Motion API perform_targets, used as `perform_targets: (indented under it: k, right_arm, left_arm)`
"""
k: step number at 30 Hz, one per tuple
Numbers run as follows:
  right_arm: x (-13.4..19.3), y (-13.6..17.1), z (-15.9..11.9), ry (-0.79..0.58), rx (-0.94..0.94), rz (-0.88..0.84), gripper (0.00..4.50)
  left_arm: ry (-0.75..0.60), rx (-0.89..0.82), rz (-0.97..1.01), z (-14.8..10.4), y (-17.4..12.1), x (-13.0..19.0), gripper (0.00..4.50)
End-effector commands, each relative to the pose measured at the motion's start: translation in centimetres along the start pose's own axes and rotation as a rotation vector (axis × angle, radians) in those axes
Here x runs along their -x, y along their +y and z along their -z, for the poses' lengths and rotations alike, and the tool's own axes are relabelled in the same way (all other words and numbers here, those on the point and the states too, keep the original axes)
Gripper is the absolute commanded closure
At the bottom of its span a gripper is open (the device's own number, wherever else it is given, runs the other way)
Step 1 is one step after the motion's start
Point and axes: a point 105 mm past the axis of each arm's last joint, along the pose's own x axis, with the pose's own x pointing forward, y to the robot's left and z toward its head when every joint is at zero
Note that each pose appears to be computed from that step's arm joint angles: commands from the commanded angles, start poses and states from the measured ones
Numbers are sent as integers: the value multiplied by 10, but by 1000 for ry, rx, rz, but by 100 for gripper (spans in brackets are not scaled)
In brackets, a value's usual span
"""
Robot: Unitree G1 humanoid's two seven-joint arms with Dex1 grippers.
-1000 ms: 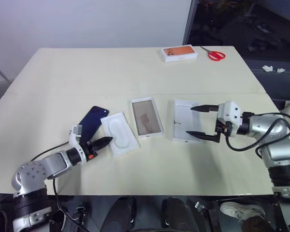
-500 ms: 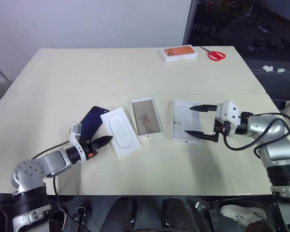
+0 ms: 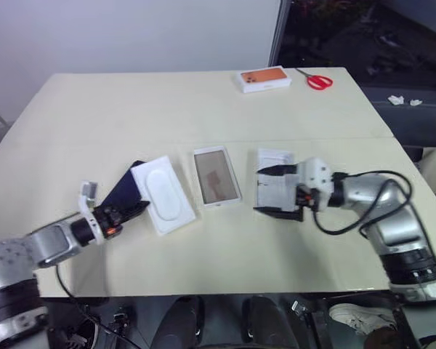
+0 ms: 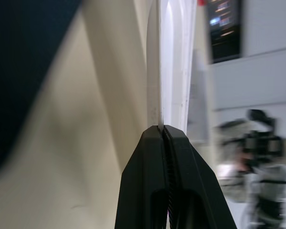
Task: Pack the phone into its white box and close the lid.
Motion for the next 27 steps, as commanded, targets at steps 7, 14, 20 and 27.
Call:
perform_targets:
  k: [7,14,20,27]
  right_arm:
    - [-52,-4,-9,13,25,-96,0]
    - [-69,-6,9,77,40,-151,0]
    - [-76,-6,24,141,93,-178,238]
    - [-75,0,35,186,113,-213,411]
  left_arm:
    - [40,-63,99,-18,-21,13,448]
    - [66,-50,119,-17,-28,21,448]
    - [51,-61,94,-15,-25,20,450]
    - [53,-24,109,-13,-25,23,450]
